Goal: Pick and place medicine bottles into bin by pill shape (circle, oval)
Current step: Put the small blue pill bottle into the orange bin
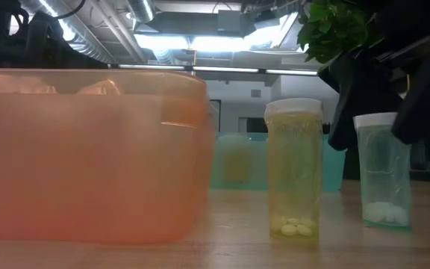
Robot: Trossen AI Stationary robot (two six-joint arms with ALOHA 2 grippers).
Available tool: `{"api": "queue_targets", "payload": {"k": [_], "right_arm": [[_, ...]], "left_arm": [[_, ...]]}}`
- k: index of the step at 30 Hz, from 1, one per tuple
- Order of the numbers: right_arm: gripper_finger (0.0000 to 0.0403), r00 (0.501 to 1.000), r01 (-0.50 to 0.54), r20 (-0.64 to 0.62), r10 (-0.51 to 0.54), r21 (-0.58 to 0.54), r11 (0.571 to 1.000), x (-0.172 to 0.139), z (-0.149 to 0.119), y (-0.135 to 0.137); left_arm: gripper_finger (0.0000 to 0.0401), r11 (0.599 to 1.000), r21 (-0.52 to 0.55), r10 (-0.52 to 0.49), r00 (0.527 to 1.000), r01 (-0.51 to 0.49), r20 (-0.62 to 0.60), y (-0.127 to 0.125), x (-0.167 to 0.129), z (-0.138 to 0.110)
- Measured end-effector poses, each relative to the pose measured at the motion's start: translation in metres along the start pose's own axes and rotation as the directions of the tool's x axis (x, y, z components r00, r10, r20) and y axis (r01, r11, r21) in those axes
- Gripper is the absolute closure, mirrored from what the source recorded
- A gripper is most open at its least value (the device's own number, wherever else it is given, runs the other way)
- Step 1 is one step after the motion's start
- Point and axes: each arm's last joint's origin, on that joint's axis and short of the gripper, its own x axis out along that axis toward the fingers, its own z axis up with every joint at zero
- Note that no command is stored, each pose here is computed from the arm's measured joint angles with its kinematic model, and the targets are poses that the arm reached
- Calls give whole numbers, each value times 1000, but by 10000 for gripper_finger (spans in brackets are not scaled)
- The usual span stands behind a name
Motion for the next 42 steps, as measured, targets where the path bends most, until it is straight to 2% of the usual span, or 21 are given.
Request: {"api": "queue_targets", "payload": {"k": [11, 16, 22, 25, 28, 31, 37, 42], "right_arm": [[255, 1000, 9, -6, -9, 33, 999, 2, 2, -6], [287, 1000, 10, -5, -10, 33, 999, 2, 2, -6], [284, 999, 29, -21, -29, 31, 999, -8, 23, -3], [286, 991, 127, -48, -126, 9, 992, -21, 40, -3], [288, 965, 255, -47, -257, -48, 966, -40, 60, -4], [286, 949, 315, 21, -315, -95, 944, -54, 81, -3], [286, 955, 276, 146, -257, -124, 953, -55, 115, -22], [286, 962, 177, 224, -154, -84, 981, -41, 130, -53]], "left_arm": [[206, 1000, 0, 0, 1000, 0, 0, 0, 0, 0], [206, 1000, 0, 0, 1000, 0, 0, 0, 0, 0], [206, 1000, 0, 0, 1000, 0, 0, 0, 0, 0], [206, 1000, 0, 1, 1000, -1, 0, 0, 0, 0], [206, 1000, 0, 1, 1000, -1, 0, 0, 0, 0], [206, 1000, 0, 1, 1000, -1, 0, 0, 0, 0], [206, 1000, 0, 1, 1000, -1, 0, 0, 0, 0], [206, 1000, 0, 0, 1000, 0, 0, 0, 0, 0]]}}
